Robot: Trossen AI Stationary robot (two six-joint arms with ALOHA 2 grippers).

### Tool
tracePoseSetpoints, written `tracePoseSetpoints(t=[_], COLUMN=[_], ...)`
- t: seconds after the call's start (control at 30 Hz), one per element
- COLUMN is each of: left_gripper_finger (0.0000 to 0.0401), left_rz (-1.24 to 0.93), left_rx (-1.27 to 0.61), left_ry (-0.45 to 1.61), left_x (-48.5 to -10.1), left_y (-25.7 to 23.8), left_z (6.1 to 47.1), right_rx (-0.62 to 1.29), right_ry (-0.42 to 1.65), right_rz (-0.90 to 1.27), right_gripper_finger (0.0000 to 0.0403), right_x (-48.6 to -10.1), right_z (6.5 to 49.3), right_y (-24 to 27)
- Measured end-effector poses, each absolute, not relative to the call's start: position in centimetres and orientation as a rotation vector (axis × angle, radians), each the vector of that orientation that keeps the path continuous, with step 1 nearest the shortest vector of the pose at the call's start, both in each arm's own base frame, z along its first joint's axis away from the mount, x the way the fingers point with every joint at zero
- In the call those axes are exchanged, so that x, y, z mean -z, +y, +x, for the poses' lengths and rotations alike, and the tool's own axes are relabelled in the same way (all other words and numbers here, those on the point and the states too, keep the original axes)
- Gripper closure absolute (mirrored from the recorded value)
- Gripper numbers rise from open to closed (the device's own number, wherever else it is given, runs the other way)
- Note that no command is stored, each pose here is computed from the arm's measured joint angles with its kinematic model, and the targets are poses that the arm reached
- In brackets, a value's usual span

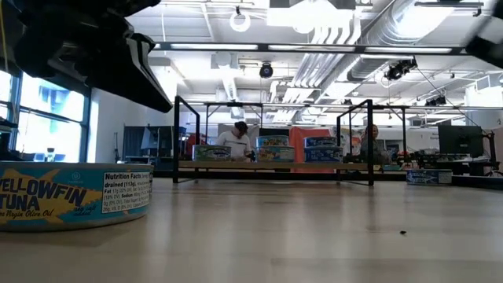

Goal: Stack canned seafood by type on shelf
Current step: Stack the green tuna can on top of the other green tuna can on the shelf

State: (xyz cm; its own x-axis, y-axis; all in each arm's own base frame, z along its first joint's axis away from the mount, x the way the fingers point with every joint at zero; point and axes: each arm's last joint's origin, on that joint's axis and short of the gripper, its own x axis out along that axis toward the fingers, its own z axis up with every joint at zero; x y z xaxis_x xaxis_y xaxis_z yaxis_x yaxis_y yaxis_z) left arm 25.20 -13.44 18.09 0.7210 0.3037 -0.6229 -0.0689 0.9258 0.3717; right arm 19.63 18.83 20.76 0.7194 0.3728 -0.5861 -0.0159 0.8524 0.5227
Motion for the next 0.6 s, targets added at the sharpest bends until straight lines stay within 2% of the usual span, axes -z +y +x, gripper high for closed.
tracePoseSetpoints(t=[0.13,0.3,0.47,0.6], left_gripper_finger=[0.0396,0.0396,0.0396,0.0396], left_rz=[0.364,0.386,0.358,0.338], left_rx=[-0.200,-0.203,-0.231,-0.247], left_ry=[0.743,0.747,0.730,0.712], left_x=[-18.1,-18.1,-18.3,-18.4], left_y=[-13.4,-13.0,-12.3,-11.9], left_z=[25.2,25.5,26.0,26.4], right_rx=[-0.125,-0.164,-0.170,-0.117], right_ry=[0.929,1.133,1.229,1.072], right_rz=[0.593,0.623,0.547,0.386], right_gripper_finger=[0.0327,0.0387,0.0396,0.0397], right_x=[-19.0,-16.9,-14.1,-13.3], right_z=[19.2,19.7,20.9,23.4], right_y=[20.8,22.9,23.0,21.1])
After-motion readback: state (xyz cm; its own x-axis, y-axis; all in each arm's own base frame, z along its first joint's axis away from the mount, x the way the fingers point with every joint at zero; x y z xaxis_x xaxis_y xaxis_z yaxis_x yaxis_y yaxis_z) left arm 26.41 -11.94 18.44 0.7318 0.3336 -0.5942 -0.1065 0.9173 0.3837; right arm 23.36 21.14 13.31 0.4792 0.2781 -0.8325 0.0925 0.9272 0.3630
